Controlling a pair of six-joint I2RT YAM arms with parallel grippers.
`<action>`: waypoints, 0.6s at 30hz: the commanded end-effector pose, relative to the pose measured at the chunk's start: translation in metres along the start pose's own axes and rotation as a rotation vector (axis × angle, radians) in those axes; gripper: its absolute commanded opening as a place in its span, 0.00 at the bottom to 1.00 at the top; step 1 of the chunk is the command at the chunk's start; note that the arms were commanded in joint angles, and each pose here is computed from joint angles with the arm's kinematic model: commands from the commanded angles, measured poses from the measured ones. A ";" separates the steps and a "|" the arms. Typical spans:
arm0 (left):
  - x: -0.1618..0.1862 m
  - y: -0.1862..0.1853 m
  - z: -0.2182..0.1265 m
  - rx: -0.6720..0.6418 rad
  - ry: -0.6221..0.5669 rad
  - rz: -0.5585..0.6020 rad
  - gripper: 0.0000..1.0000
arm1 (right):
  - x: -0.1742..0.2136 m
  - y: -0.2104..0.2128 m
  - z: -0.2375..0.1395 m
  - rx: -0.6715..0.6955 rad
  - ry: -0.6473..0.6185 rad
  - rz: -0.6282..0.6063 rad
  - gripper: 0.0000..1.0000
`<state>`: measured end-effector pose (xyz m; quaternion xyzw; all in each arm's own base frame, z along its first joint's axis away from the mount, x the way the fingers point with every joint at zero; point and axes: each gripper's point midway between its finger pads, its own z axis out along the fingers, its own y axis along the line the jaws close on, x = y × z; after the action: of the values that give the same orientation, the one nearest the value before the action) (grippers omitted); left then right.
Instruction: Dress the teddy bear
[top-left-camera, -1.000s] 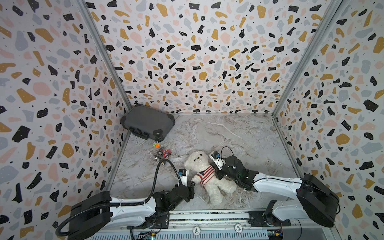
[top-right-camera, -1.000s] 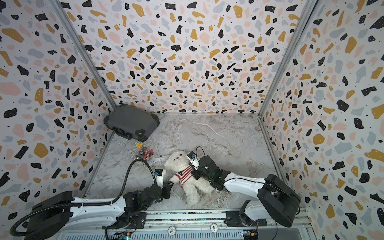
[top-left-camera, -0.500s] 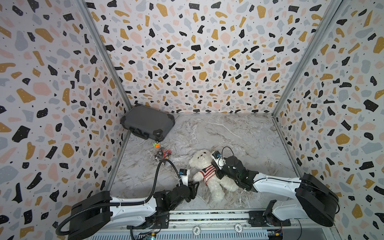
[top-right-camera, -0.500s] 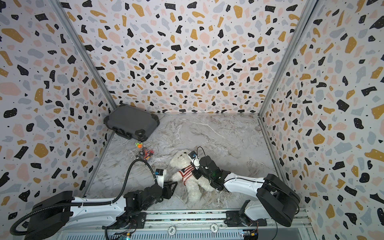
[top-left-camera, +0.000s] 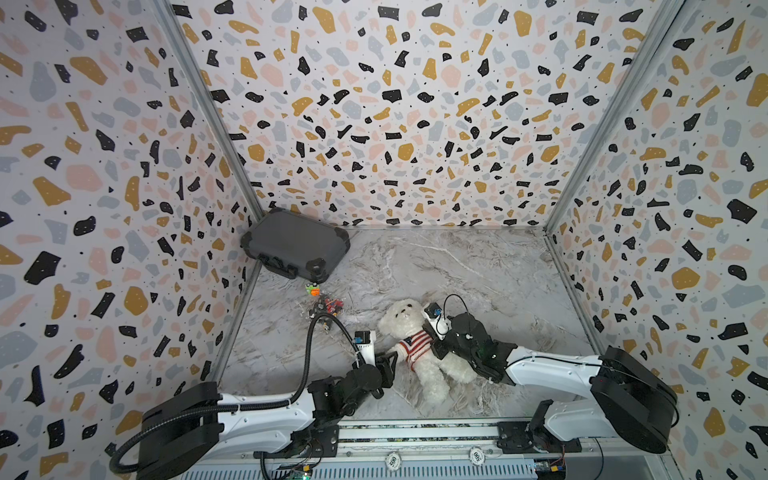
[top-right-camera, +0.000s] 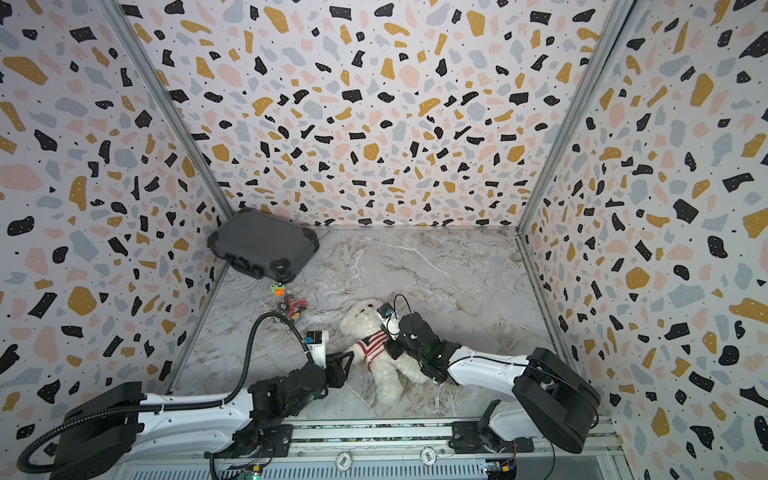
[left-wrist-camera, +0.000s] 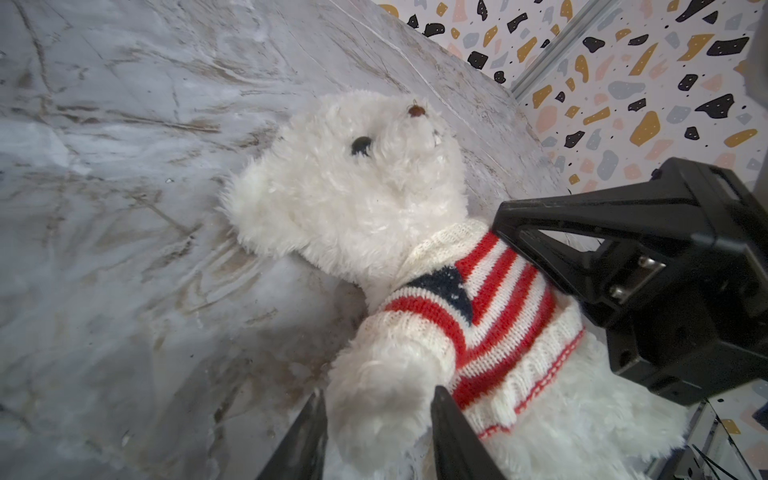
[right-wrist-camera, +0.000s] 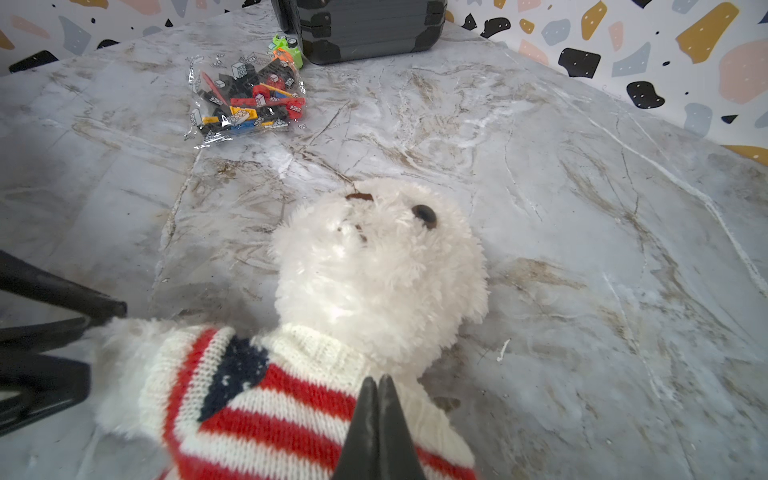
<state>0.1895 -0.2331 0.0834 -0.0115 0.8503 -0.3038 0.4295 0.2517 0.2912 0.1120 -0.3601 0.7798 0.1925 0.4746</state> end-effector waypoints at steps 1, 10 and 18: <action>-0.015 -0.018 0.006 0.031 -0.040 -0.023 0.41 | -0.003 0.000 -0.002 0.006 -0.018 0.009 0.00; 0.000 -0.011 0.017 0.013 0.020 -0.015 0.00 | -0.001 -0.001 -0.002 0.014 -0.016 0.008 0.00; -0.008 0.020 0.008 -0.049 -0.016 -0.052 0.00 | -0.003 -0.003 -0.003 0.021 -0.020 0.008 0.00</action>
<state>0.2018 -0.2301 0.0768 -0.0333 0.8552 -0.3029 0.4192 0.2508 0.2910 0.1112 -0.3599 0.7788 0.1918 0.4767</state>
